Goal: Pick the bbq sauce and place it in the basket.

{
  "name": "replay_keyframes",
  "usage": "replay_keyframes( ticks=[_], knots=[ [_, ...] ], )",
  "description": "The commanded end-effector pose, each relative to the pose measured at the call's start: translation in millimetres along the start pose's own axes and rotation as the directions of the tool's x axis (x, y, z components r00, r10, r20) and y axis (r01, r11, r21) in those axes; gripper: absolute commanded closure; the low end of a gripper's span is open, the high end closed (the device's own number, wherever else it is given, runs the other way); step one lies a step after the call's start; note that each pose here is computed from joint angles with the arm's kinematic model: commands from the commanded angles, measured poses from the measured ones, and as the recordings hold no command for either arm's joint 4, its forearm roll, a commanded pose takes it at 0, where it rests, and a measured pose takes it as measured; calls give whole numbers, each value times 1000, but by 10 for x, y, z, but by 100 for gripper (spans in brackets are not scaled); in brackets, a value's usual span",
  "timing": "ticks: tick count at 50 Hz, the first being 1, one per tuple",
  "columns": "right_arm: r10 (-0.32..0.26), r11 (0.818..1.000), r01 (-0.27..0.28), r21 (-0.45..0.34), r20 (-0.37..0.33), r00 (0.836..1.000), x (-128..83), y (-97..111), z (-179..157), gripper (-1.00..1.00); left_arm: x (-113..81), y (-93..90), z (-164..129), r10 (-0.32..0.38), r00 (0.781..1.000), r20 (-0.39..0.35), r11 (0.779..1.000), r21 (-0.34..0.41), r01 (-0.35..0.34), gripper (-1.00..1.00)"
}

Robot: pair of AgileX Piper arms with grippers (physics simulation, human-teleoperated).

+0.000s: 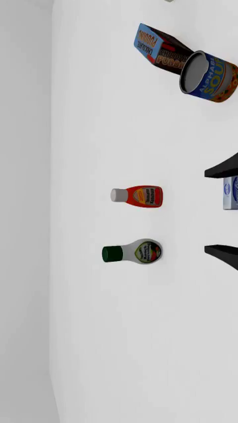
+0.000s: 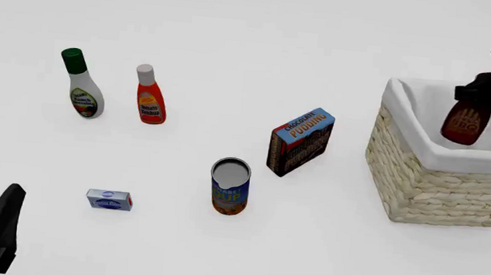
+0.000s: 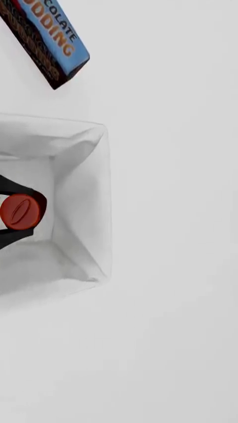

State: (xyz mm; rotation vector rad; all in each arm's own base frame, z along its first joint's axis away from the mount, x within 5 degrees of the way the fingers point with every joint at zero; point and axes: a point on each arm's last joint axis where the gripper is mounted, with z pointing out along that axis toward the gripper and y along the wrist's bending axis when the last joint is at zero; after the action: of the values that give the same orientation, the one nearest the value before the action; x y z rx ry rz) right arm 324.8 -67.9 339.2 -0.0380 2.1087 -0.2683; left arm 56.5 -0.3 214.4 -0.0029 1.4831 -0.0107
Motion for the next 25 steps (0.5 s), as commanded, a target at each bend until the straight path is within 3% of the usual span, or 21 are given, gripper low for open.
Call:
replay_keyframes(
  ticks=[1,25],
  knots=[
    [7,1000,-7,-3,-10,1000,72,25,186,100,0,0,0,0,1000,0,1000,0,0,-100],
    [10,1000,-10,-7,-59,998,292,45,549,100,0,0,0,0,1000,0,1000,0,0,-100]
  ],
)
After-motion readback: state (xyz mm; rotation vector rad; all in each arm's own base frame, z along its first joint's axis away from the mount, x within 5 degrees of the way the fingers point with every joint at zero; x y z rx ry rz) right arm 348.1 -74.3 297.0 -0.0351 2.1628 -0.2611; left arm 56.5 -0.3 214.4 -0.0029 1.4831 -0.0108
